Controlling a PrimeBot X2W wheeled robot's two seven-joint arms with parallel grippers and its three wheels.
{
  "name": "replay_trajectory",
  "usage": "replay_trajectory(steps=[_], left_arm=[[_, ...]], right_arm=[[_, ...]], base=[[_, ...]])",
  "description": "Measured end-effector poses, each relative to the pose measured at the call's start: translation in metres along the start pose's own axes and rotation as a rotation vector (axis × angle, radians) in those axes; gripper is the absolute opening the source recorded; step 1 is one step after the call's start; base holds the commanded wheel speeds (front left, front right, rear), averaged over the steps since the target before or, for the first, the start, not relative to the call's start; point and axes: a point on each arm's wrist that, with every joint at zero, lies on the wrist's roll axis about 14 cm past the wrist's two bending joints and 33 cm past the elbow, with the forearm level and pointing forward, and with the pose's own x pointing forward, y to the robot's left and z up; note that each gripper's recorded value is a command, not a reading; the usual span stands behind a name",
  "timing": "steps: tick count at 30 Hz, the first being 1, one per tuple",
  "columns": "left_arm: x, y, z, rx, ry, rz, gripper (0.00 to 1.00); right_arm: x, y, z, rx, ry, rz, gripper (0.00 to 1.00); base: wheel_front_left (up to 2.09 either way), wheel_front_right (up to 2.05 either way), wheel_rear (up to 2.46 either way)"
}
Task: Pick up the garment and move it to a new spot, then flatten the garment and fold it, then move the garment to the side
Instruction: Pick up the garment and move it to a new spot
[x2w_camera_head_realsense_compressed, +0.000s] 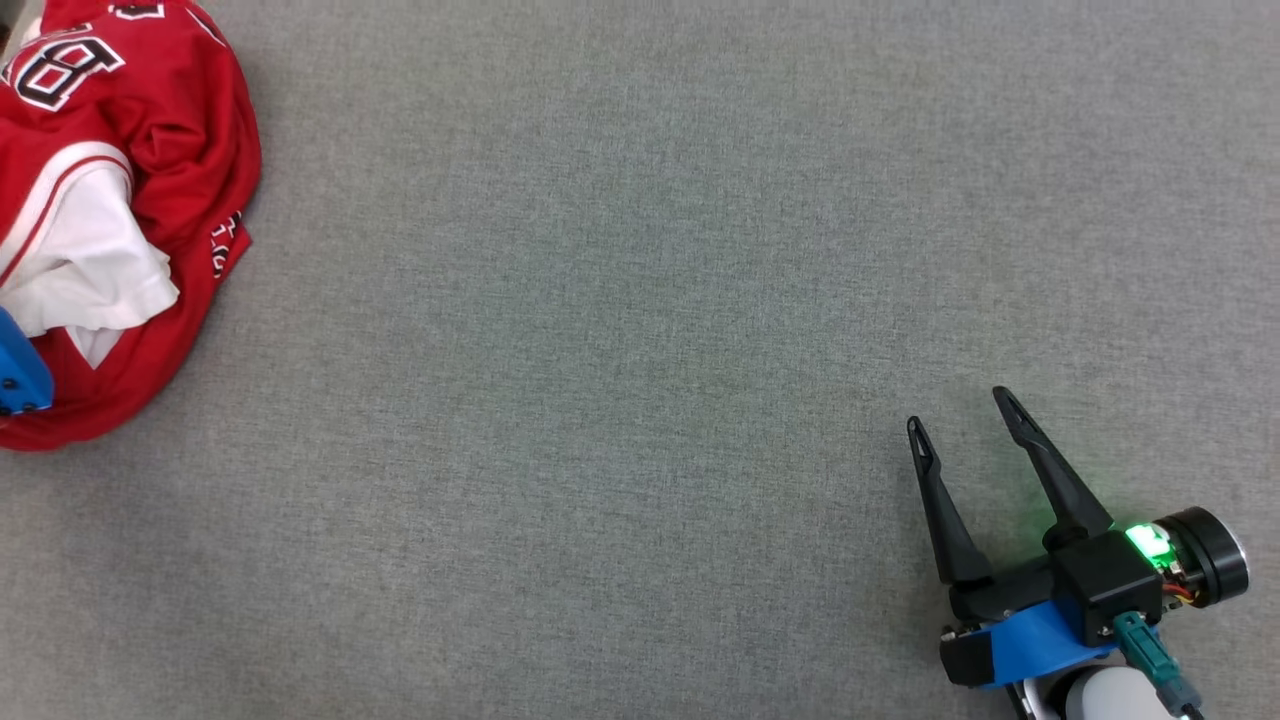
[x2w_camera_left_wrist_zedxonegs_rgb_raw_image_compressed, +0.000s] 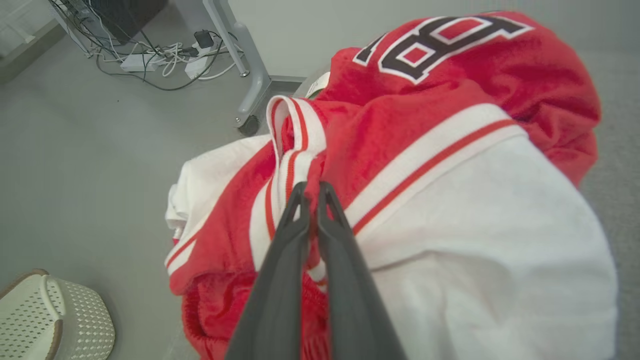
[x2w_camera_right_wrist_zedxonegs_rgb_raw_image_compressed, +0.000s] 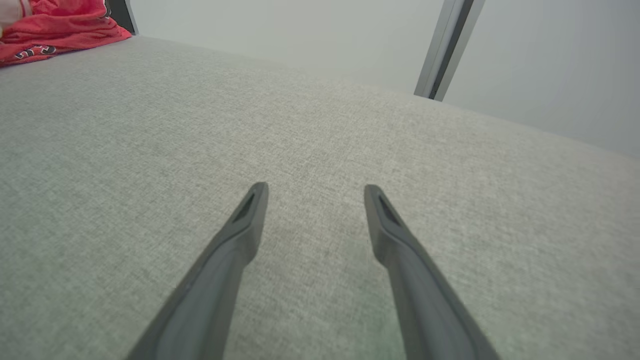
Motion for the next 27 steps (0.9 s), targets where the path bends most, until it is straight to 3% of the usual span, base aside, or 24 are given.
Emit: replay_trajectory(steps=[7,16,22,27], left_arm=[[-0.016,0.020,0.046,0.061,-0.134,0.016,0.00],[-0.070,0.012,0.167,0.187,-0.465,-0.044,0.00],[-0.127,-0.046,0.250,0.313,-0.701,-0.190,0.00],[-0.187,-0.126,0.296,0.413,-0.882,-0.373,0.00]], right_arm=[[-0.002,0.000,0.023,0.015,-0.056,-0.006,1.00],[-0.017,-0.004,0.066,0.044,-0.158,-0.036,1.00],[-0.039,-0.024,0.092,0.064,-0.225,-0.112,1.00],[-0.067,-0.047,0.102,0.080,-0.256,-0.201,1.00]], base=[[0.00,0.00,0.00],[0.00,0.00,0.00],[0.00,0.00,0.00],[0.00,0.00,0.00]])
